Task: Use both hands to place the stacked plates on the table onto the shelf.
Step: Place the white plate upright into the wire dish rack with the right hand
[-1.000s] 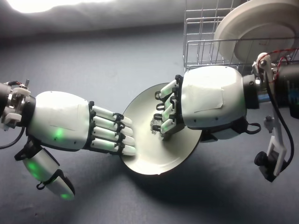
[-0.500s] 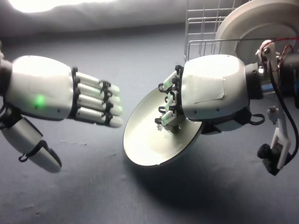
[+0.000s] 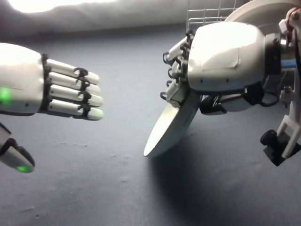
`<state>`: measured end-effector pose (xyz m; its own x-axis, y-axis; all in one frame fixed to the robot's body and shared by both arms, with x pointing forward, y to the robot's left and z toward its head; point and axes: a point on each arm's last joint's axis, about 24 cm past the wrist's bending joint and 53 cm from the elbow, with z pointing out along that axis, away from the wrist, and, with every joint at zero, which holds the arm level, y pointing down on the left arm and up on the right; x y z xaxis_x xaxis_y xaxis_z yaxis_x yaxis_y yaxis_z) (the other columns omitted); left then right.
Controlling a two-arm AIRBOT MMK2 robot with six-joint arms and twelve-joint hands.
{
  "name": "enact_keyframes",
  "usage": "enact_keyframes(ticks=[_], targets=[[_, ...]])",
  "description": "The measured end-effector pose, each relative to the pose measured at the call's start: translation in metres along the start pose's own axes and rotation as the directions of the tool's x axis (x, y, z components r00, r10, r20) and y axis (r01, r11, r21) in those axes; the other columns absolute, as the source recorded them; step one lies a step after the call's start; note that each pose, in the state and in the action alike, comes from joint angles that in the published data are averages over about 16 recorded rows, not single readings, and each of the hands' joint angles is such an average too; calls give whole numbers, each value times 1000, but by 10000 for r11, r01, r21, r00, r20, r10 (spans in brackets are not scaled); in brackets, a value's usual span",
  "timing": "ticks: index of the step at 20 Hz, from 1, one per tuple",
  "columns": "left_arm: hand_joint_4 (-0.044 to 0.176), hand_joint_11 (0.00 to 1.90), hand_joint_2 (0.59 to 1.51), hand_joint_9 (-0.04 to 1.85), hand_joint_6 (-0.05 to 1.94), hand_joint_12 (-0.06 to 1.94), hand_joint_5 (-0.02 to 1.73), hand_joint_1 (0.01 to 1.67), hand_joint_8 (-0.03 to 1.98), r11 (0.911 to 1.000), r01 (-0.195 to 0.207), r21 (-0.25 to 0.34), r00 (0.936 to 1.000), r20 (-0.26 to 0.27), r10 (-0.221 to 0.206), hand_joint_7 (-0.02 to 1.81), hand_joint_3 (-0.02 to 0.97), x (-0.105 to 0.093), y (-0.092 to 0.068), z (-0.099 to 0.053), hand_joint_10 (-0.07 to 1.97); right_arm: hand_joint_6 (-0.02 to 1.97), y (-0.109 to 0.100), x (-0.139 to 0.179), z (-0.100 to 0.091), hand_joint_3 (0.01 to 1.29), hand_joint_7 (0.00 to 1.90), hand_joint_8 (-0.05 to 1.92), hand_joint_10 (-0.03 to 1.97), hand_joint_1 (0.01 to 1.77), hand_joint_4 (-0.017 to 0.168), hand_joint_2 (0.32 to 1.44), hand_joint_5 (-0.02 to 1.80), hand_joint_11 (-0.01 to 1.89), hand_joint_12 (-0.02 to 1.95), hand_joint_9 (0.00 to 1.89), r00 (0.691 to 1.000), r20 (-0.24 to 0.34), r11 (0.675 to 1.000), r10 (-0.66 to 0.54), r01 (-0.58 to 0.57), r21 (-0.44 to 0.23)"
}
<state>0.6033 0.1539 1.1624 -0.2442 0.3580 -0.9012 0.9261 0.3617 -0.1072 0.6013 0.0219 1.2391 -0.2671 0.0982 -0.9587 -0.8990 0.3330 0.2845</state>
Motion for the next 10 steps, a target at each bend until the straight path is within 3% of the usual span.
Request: enact_keyframes(ticks=[5,10], targets=[[1,18,1073,19,17,9,15,22,-9,9984,143,-540,9999,20,-142,16,19,1,4,-20,7,948,6,-35,-6,14,1079,657,1115,1313,-3,997,910,642,1153,924,9886,1006,9936,1124,-1131,11],[0,19,1075,19,17,9,19,22,-9,9947,427,-934,9991,67,-422,19,19,2,10,-33,7,972,5,-68,-12,14,1093,692,1133,1320,-2,997,931,637,1167,913,9448,2051,9657,2554,-2596,-63]])
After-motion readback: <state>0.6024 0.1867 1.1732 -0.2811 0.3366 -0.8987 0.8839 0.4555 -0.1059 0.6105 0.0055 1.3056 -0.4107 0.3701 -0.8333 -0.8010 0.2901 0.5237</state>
